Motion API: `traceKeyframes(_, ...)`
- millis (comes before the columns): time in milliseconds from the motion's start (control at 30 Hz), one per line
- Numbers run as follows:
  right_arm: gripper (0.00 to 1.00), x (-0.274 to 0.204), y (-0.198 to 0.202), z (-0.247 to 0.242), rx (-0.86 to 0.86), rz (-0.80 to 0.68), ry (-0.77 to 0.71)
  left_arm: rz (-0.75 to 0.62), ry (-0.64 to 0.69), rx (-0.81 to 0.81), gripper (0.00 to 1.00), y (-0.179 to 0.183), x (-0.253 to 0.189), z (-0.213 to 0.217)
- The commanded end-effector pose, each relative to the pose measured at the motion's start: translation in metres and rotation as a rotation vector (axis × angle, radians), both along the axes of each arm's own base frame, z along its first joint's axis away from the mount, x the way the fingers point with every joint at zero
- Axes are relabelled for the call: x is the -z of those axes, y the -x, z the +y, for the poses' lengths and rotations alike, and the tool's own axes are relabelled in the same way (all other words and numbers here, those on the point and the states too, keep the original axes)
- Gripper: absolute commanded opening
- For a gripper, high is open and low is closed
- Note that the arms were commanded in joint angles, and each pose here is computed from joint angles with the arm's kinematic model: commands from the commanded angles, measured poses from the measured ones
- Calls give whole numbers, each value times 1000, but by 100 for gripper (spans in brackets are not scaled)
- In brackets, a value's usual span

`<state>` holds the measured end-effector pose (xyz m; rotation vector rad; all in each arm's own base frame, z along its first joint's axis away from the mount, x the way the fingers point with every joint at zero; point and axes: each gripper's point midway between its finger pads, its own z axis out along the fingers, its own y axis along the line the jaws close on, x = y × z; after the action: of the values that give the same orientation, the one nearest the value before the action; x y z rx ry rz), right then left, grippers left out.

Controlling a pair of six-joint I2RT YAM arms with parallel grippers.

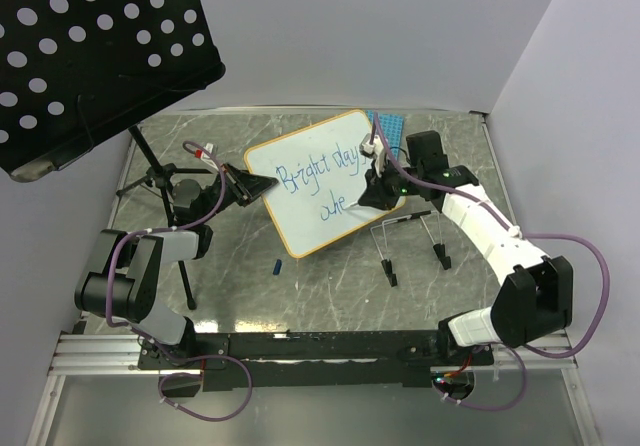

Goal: Write a sentence on the whiteboard
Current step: Write on the whiteboard with the whiteboard.

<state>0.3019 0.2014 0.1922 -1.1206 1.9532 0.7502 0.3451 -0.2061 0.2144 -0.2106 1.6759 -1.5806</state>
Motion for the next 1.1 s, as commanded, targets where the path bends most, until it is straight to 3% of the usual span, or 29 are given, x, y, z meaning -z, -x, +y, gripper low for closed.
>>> traceKeyframes(0,0,-7,1,-6,13,-50,18,-496,130,24,1,29,-116,4)
traceKeyframes(367,0,-48,-29,-16,95,-129,-46,-499,128,24,1,30,-118,5)
traceKeyframes(1067,0,-35,-40,-11,90,-89,-49,-498,131,29,1,30,-117,4)
